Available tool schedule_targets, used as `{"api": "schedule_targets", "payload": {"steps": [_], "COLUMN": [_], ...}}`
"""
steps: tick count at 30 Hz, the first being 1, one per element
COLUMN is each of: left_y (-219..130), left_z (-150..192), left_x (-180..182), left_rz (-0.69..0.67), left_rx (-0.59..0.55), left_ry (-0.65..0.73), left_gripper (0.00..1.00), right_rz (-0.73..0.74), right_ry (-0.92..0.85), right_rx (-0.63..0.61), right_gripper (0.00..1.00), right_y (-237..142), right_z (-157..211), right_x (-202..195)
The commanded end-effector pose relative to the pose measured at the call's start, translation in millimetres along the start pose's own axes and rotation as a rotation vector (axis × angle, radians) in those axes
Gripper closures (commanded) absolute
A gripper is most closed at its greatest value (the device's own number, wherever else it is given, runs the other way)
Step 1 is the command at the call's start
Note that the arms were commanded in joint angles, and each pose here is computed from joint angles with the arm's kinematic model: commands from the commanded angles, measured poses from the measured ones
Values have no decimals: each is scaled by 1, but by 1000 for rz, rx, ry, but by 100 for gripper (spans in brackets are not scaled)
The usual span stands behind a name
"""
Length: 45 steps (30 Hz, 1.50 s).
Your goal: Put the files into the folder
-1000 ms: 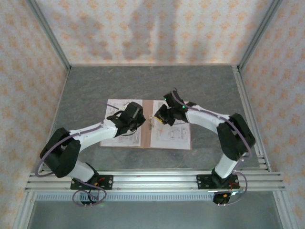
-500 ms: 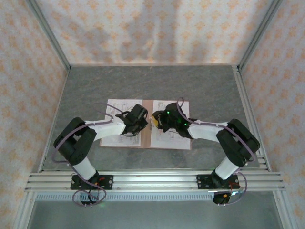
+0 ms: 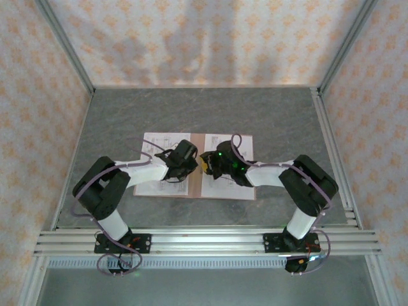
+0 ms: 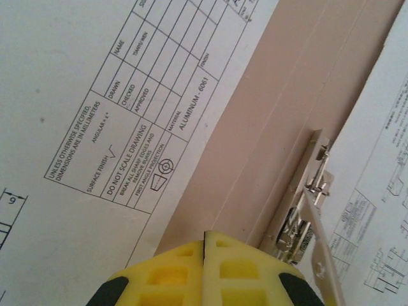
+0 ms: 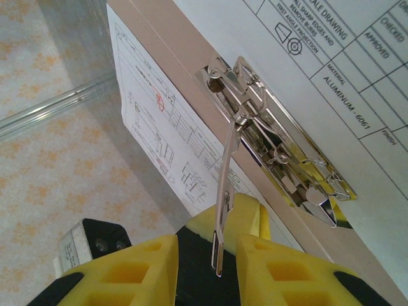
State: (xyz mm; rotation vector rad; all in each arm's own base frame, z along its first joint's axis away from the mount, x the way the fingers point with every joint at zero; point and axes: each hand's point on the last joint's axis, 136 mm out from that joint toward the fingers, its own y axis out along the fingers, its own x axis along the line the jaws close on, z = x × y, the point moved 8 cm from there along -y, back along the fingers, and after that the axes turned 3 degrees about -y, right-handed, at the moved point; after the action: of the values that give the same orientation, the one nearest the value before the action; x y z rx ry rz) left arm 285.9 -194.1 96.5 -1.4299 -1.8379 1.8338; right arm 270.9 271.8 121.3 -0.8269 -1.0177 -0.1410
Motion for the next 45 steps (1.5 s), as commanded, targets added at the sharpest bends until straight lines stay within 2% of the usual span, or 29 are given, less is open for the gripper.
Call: {"api": "schedule_targets", "payload": {"steps": [1, 8, 30, 45], "left_y": [7, 9, 11, 10], "left_z": [1, 2, 3, 3], "left_x": [10, 14, 17, 17], "left_rz": [-24, -34, -38, -42], "left_rx": [0, 0, 1, -2], "left_ry": [-13, -12, -14, -9], "left_gripper": [100, 100, 100, 100], "right_rz": [-23, -17, -18, -18], "right_ry": [17, 21, 18, 8], "right_rx": [-4, 5, 22, -13], "right_gripper": [72, 78, 84, 85], "right_y": [2, 6, 9, 0], "right_z": [1, 2, 8, 6], "right_x": [3, 4, 6, 2]}}
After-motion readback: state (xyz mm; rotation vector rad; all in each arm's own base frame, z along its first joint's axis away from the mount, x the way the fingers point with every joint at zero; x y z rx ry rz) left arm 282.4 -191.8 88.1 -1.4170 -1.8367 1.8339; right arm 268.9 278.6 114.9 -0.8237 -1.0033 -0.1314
